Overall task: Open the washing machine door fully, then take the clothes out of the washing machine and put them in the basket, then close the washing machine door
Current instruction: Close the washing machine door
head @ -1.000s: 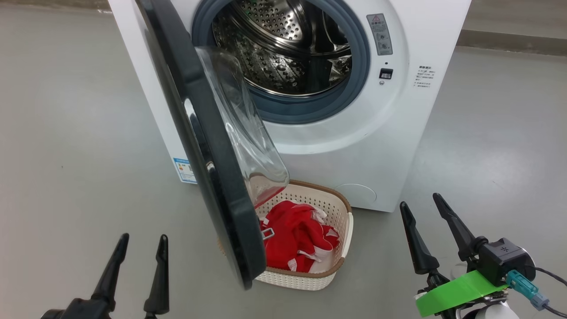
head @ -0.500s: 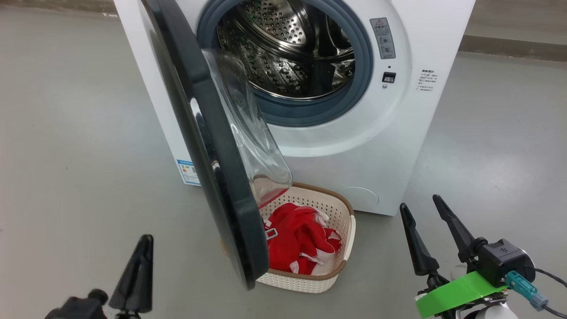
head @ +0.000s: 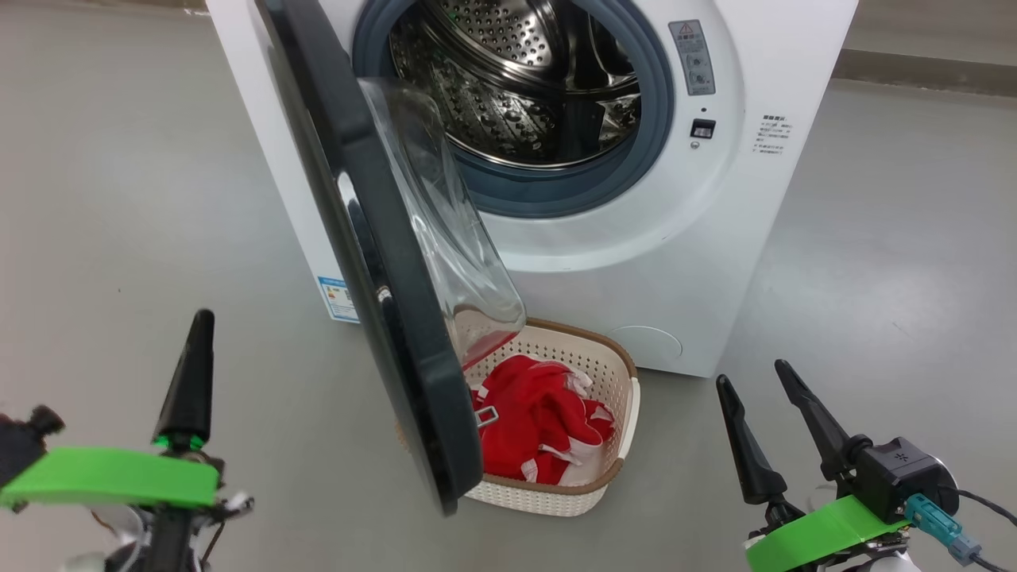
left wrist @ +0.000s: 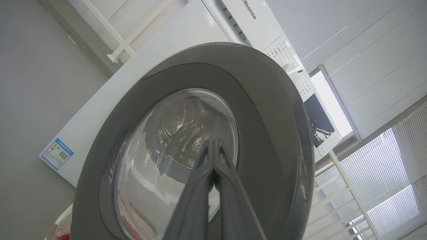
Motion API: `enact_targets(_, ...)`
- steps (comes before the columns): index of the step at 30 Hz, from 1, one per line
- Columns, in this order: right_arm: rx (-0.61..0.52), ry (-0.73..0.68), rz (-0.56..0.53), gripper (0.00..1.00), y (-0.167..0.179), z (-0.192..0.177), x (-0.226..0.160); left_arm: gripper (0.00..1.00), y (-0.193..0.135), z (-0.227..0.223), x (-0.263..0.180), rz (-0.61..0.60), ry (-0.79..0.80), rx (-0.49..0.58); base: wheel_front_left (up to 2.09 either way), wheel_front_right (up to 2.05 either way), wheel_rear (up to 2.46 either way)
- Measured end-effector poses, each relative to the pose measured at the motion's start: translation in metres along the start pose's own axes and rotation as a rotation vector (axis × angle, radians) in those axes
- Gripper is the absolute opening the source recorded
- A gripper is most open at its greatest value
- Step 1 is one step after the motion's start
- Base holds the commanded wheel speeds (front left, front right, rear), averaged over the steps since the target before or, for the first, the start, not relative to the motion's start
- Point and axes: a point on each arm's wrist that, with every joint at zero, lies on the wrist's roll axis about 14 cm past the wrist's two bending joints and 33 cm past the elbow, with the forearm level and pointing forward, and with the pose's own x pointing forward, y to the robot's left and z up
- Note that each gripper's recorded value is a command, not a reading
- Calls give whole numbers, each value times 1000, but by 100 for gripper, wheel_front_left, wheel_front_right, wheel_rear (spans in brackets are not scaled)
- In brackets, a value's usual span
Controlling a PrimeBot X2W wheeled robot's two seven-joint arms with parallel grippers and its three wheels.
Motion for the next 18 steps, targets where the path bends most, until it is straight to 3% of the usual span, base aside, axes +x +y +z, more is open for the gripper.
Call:
enact_targets(4,2,5,-7,100,-3,-2,0,0,-14,-4,13,-3,79,-249,0,0,0)
enact_targets(9,2,9,-18,100,-6,-4,-1,0,-40,-20,21,-34,208,-471,0,0,0)
enact_targets(18,3,18,-48,100,-16,-7,-4,0,-62,-53,25,-50,361,-542,0,0,0)
